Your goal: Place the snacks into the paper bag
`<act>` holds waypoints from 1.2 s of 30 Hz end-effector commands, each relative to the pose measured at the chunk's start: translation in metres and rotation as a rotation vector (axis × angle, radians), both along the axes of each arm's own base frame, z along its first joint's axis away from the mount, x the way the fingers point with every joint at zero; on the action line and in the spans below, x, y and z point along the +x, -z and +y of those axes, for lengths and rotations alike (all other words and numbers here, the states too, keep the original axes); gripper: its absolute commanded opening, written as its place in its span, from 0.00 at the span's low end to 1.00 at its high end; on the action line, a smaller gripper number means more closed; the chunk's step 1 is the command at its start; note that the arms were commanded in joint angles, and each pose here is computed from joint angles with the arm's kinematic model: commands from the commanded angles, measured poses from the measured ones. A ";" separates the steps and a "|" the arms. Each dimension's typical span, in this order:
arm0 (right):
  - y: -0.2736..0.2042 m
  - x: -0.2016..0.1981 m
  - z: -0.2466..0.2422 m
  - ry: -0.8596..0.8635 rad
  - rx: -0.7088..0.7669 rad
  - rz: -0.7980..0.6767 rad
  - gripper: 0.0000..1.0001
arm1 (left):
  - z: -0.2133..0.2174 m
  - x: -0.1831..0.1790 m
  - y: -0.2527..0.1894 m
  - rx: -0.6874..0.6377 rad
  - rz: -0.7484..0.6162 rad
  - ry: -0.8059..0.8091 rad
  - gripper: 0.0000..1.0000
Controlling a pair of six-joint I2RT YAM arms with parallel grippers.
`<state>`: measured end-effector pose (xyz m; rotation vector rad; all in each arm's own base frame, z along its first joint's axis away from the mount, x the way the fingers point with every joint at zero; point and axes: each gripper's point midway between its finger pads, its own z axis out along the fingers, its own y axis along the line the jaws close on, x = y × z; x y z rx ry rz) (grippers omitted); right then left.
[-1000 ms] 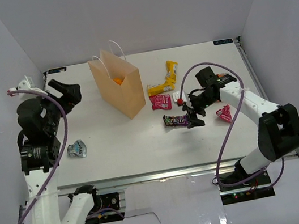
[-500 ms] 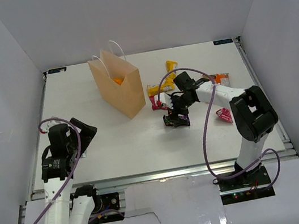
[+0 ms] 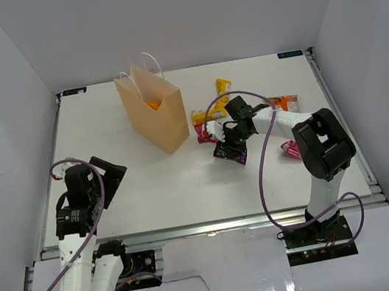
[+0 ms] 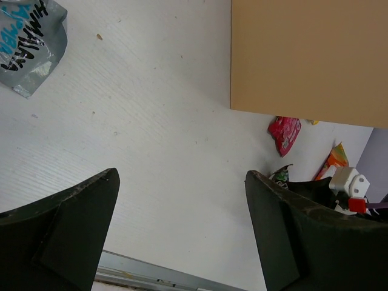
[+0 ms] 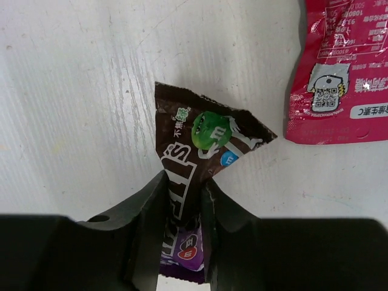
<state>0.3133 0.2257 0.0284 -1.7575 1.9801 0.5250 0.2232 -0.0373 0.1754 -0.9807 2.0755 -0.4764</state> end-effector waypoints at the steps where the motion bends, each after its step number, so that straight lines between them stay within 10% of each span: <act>1: -0.011 -0.003 0.002 0.016 0.039 -0.003 0.29 | 0.003 -0.001 0.002 -0.013 0.009 -0.033 0.95; 11: -0.162 -0.043 0.051 -0.088 0.472 -0.007 0.15 | -0.005 -0.005 0.028 -0.101 0.076 -0.072 0.95; 24: -0.395 0.051 0.166 0.266 0.925 -0.331 0.08 | -0.014 -0.002 0.023 -0.138 0.056 -0.038 0.91; 32: -0.405 0.111 0.195 0.480 1.008 -0.471 0.12 | -0.015 -0.013 0.017 -0.150 0.042 -0.034 0.91; 36: -0.386 0.127 0.197 0.491 0.968 -0.519 0.33 | -0.016 -0.016 0.018 -0.154 0.039 -0.029 0.93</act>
